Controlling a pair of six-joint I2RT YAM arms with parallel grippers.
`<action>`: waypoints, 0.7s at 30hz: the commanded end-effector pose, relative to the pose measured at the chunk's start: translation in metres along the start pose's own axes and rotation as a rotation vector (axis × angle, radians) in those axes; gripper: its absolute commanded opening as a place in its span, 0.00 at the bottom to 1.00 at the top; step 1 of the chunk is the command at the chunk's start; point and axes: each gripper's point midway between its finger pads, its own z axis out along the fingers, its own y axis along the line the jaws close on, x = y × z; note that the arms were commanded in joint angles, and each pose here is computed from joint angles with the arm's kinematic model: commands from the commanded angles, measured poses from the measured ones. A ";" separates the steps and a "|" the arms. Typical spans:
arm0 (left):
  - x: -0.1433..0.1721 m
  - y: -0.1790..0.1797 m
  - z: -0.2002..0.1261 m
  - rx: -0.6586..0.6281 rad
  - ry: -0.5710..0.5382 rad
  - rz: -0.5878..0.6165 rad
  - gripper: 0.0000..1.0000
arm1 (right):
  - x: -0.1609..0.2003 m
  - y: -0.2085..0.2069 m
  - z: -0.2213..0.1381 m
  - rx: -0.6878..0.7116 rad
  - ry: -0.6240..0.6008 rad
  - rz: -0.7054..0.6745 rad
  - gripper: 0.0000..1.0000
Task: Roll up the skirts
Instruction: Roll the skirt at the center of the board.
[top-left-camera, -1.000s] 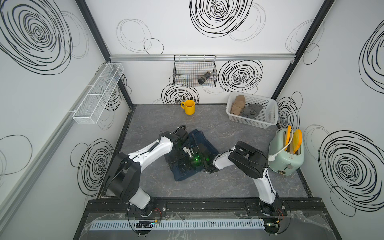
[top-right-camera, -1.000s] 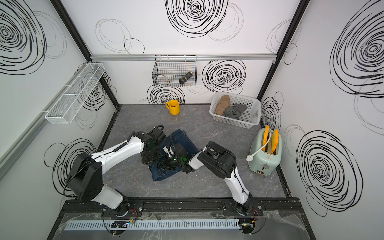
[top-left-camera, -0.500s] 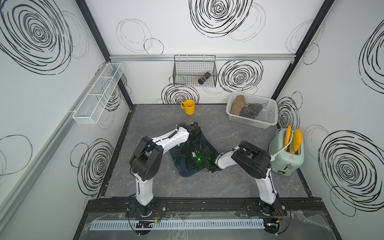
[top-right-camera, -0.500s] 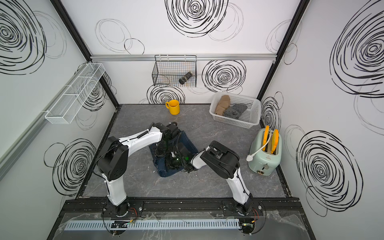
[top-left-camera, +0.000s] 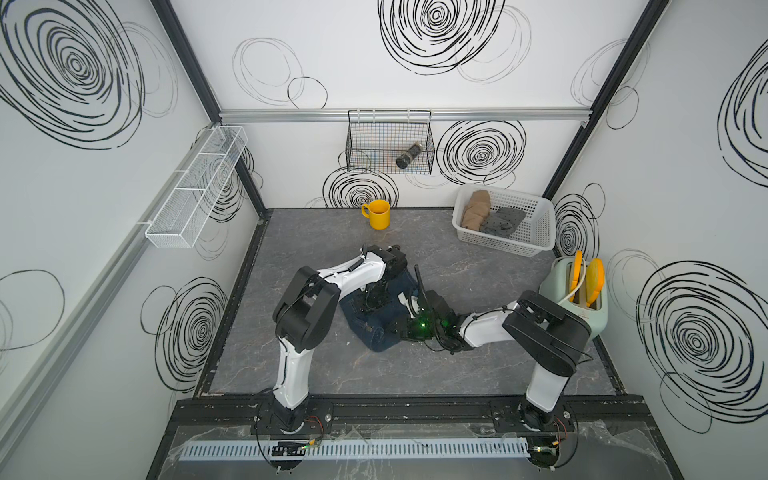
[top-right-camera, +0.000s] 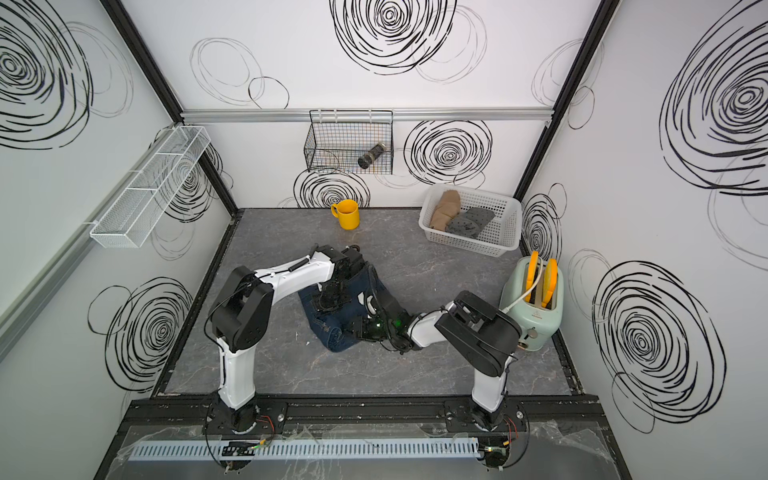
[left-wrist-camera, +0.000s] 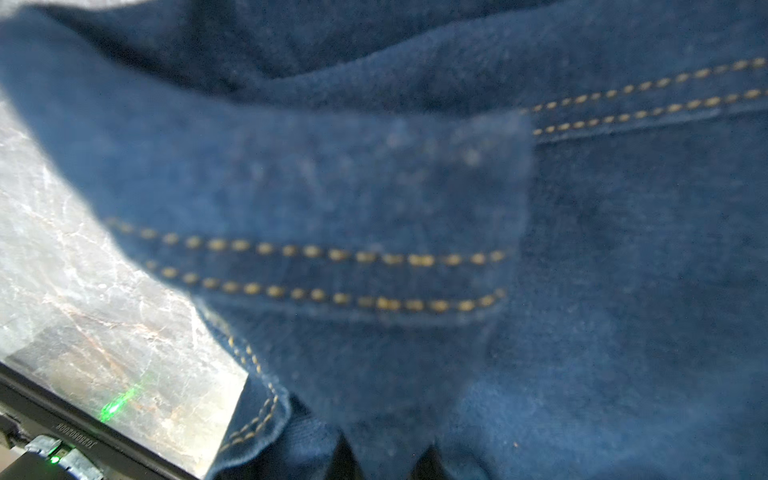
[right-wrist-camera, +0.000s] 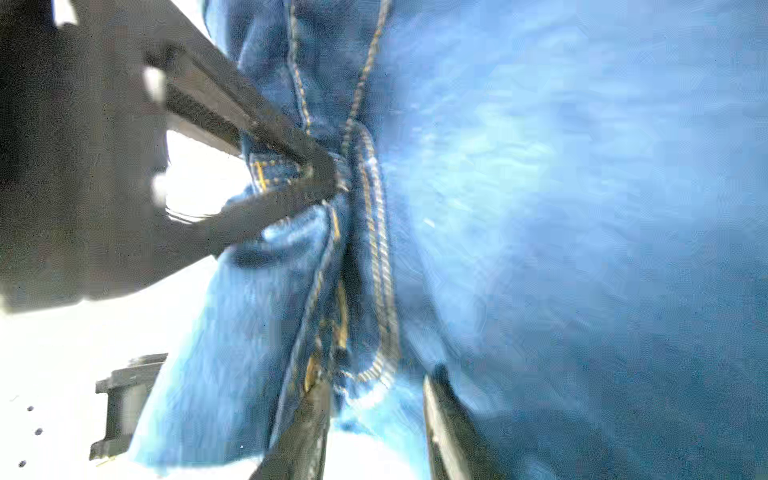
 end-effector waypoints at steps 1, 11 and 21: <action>-0.013 -0.008 0.020 -0.011 -0.045 0.006 0.00 | -0.005 -0.015 -0.030 0.085 -0.116 -0.038 0.48; 0.004 -0.023 0.029 0.050 -0.008 0.089 0.00 | 0.005 0.038 -0.048 -0.120 -0.100 -0.196 0.73; 0.003 -0.013 0.027 0.078 -0.018 0.142 0.01 | 0.012 0.042 0.000 -0.098 0.066 -0.255 0.79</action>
